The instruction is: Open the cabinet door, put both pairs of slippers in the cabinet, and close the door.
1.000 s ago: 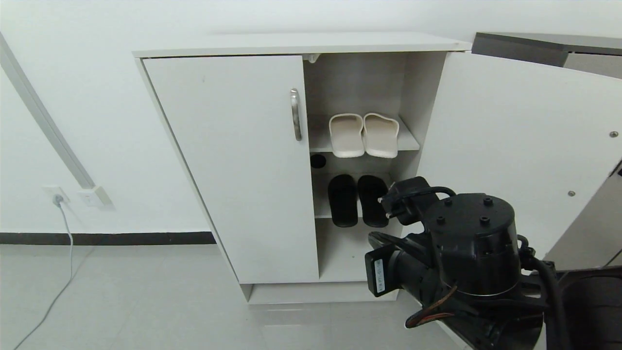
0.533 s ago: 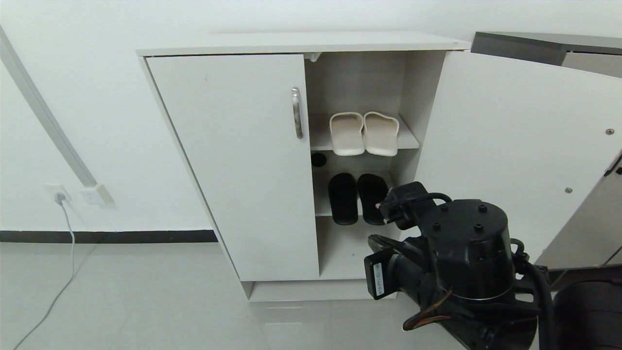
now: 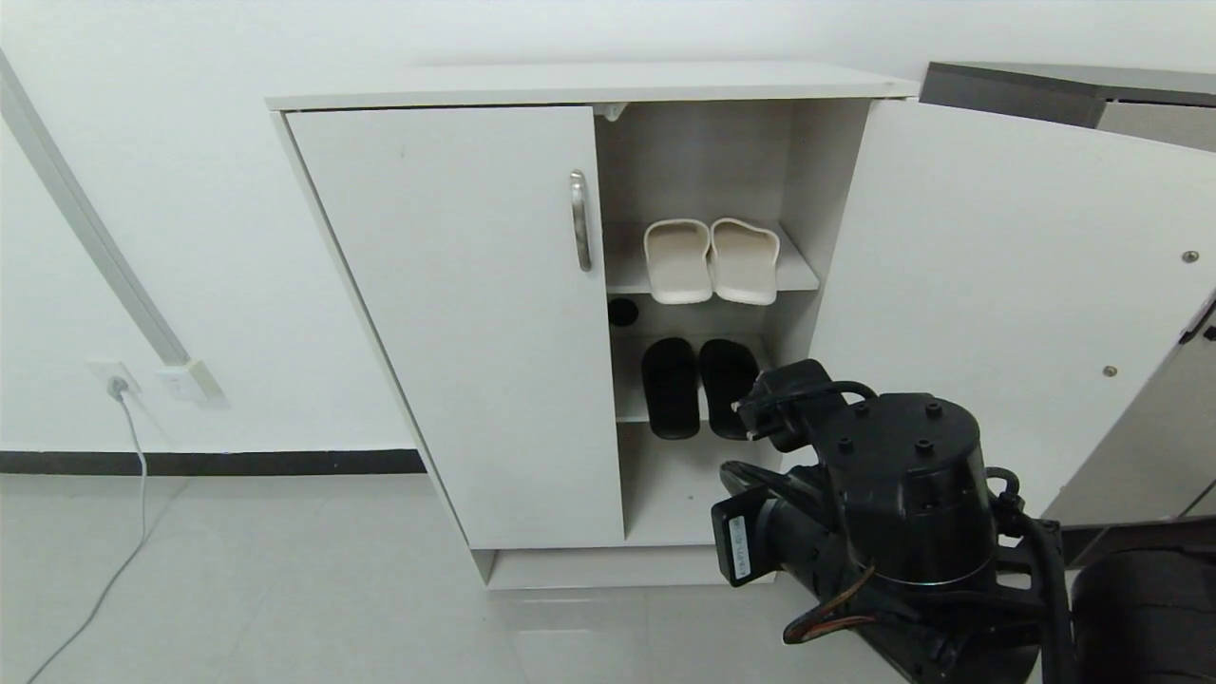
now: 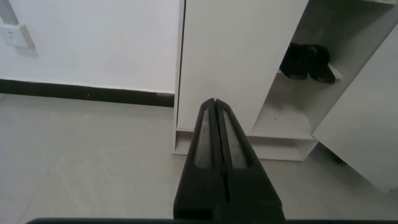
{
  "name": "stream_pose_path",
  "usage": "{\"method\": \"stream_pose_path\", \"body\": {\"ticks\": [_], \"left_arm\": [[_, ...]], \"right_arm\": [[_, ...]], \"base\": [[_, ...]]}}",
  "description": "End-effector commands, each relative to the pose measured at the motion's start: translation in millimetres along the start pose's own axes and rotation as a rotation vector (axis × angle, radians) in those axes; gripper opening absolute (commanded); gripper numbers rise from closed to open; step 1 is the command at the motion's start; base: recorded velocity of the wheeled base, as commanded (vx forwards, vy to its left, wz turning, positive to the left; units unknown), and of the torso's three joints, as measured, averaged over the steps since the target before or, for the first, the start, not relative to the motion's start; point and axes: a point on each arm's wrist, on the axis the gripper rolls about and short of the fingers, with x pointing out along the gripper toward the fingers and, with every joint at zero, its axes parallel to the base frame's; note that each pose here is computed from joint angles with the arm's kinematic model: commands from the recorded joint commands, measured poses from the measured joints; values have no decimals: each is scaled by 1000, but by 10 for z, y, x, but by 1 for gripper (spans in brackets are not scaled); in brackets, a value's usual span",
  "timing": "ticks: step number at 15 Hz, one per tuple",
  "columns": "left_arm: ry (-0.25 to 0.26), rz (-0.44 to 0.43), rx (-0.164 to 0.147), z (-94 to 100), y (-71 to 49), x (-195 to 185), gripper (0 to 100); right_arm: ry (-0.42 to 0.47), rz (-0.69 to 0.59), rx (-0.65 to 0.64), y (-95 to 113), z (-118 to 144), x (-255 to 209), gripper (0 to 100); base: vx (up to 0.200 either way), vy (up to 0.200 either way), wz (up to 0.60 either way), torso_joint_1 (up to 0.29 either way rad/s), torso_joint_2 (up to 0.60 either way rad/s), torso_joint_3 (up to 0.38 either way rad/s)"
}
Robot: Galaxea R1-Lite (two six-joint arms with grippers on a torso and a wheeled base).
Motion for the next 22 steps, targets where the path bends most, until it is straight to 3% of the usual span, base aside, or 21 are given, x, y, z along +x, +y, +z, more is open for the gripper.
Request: {"method": "stream_pose_path", "body": {"ticks": [1, 10, 22], "left_arm": [[0, 1, 0, 2, 0, 1, 0], [0, 1, 0, 2, 0, 1, 0], [0, 1, 0, 2, 0, 1, 0]], "right_arm": [[4, 0, -2, 4, -10, 8, 0], [2, -2, -1, 6, -4, 18, 0], [5, -8, -1, -8, -12, 34, 0]], "base": [[0, 0, 0, 2, -144, -154], [0, 0, 0, 53, -396, -350], [0, 0, 0, 165, -483, -326]]}}
